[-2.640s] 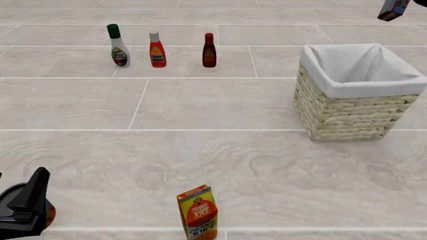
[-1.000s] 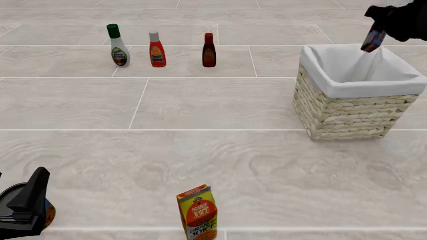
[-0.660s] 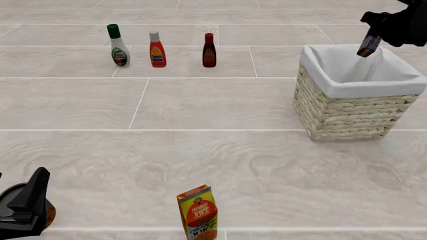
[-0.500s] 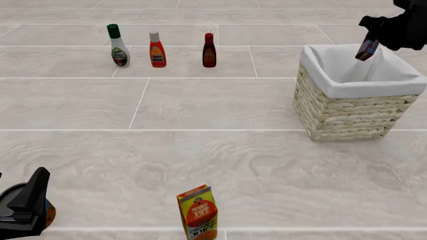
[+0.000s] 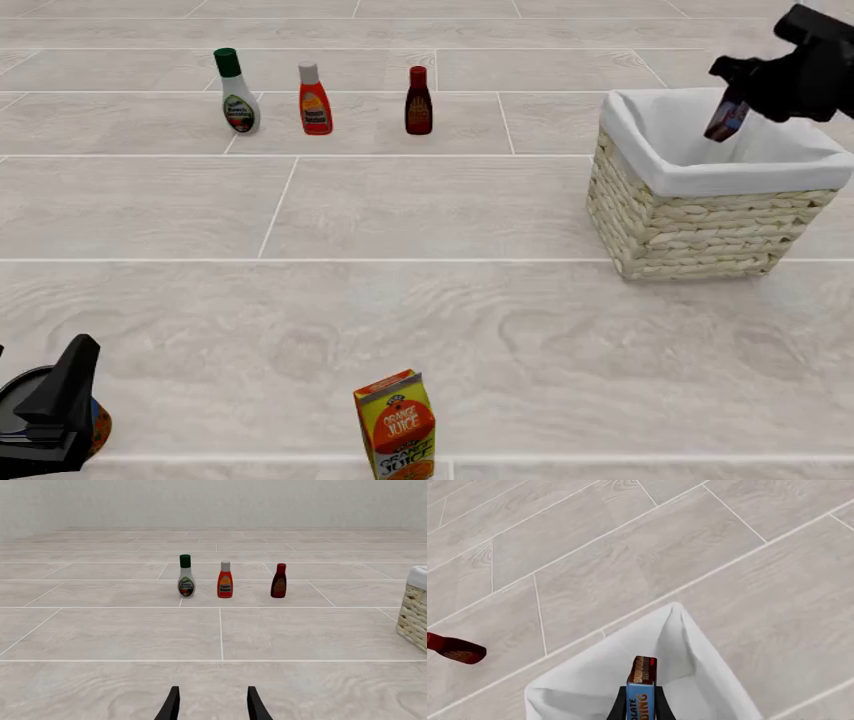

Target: Pick the chocolate pudding and place it in the basket.

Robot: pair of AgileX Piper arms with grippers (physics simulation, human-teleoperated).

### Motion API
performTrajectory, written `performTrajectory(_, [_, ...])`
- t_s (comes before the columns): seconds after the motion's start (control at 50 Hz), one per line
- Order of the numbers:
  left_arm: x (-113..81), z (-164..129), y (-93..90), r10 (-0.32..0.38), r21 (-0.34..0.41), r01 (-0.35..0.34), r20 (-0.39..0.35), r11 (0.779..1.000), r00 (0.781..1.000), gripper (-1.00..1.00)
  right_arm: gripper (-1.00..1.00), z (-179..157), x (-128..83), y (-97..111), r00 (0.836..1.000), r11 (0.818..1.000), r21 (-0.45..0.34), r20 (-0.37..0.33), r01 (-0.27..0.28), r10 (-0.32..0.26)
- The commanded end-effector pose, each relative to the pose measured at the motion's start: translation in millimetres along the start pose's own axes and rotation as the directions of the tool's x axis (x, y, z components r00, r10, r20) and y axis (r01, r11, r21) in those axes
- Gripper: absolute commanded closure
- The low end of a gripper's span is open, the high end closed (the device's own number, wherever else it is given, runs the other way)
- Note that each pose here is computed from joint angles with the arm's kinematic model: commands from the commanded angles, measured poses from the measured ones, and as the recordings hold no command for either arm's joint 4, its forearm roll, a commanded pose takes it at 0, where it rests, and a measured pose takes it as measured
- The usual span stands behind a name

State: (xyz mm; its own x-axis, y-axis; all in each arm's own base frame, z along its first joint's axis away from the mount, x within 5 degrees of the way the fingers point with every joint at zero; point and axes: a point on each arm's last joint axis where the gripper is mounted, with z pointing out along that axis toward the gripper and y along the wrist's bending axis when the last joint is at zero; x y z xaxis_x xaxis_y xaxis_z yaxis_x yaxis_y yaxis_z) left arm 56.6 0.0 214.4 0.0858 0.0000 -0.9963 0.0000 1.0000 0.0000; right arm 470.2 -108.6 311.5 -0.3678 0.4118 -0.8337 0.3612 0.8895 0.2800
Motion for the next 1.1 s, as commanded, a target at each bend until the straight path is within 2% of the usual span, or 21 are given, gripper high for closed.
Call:
performTrajectory(0.02, [0.0, 0, 0.0, 0.0, 0.0, 0.0, 0.0, 1.0, 1.0, -1.0, 1.0, 3, 5, -1, 1.0, 1.0, 0.001, -0.009, -0.008, 0.008])
performTrajectory(0.8, [0.0, 0, 0.0, 0.0, 0.0, 0.0, 0.0, 1.0, 1.0, -1.0, 1.0, 12, 15, -4, 0.999, 1.0, 0.012, -0.04, -0.029, 0.029])
performTrajectory(0.82, [0.0, 0, 0.0, 0.0, 0.0, 0.0, 0.0, 1.0, 1.0, -1.0, -1.0, 12, 15, -5, 0.999, 0.999, 0.015, -0.04, -0.028, 0.029])
performTrajectory(1.1, [0.0, 0, 0.0, 0.0, 0.0, 0.0, 0.0, 1.0, 1.0, -1.0, -1.0, 12, 14, -3, 0.999, 1.0, 0.012, -0.042, -0.028, 0.029])
